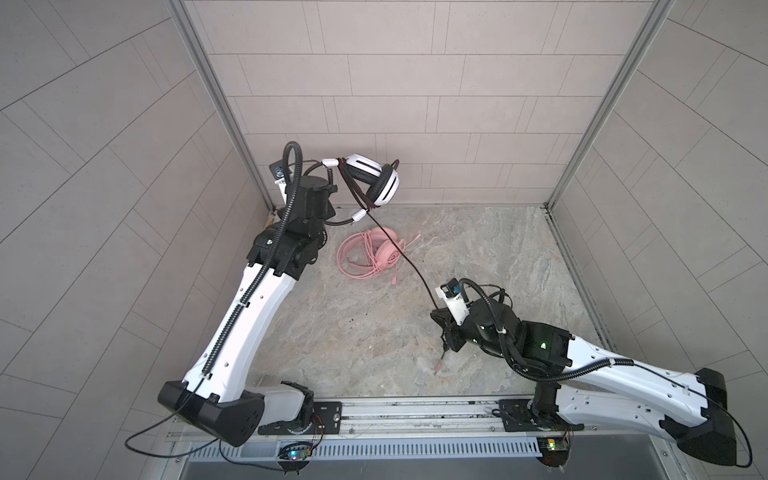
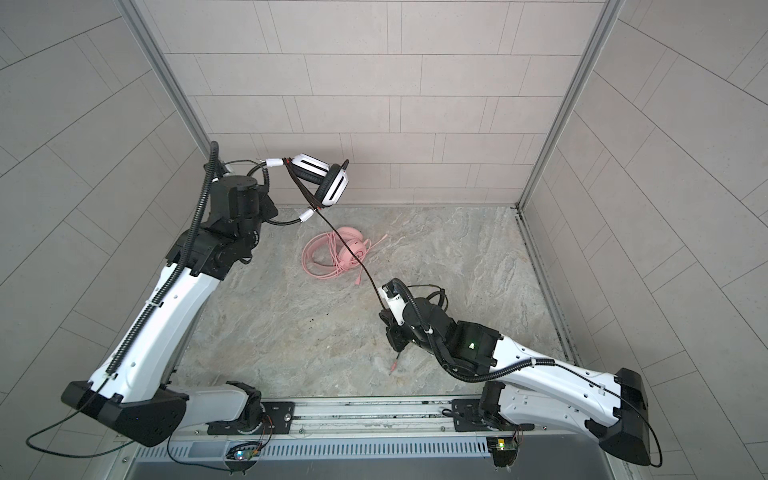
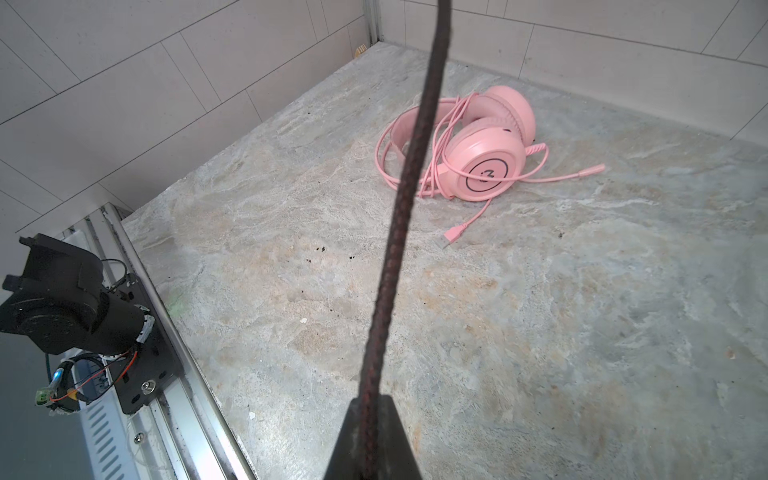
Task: Wrap the headphones
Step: 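Pull the black cable away from the headset with the right gripper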
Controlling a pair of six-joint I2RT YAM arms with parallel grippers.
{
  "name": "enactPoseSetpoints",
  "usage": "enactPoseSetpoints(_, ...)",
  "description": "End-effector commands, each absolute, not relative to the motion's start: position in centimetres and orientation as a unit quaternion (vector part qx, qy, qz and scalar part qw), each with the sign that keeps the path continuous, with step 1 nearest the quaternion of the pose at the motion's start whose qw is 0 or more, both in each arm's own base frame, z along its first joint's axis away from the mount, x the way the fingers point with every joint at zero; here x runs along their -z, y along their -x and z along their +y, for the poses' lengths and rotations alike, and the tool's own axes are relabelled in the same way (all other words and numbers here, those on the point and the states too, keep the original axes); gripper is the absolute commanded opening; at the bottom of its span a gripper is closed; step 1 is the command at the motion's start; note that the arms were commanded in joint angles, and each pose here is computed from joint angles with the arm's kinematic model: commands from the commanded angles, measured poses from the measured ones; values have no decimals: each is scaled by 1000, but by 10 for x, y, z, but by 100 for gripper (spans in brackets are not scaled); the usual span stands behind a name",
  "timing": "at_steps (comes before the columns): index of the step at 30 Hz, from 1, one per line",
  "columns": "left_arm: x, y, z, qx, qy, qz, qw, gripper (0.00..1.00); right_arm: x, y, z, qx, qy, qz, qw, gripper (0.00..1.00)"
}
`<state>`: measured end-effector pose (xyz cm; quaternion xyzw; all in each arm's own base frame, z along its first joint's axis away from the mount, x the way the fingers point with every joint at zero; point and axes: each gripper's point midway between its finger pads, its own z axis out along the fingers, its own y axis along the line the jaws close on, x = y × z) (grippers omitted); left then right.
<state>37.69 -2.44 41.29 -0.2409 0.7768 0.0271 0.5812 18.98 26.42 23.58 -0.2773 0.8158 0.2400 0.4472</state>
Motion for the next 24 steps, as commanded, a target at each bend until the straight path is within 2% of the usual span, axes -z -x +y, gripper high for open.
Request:
enactPoseSetpoints(1, -436, -381, -18, -24, 259, 744, 615, 0, -250, -189, 256, -220, 295, 807, 463, 9)
enactPoseSetpoints(9, -384, -389, -22, -80, 205, 793, 568, 0, -294, -185, 257, -246, 298, 774, 502, 8)
enactPoseSetpoints(16, -320, -386, -53, -116, 70, 880, 456, 0, -341, -191, 244, -221, 296, 748, 551, 8)
enactPoseSetpoints(19, -306, -378, -64, -132, 34, 887, 441, 0, -365, -193, 238, -207, 299, 735, 572, 8)
enactPoseSetpoints(24, -295, -364, -96, -109, -31, 895, 432, 0, -395, -197, 232, -183, 305, 716, 601, 7)
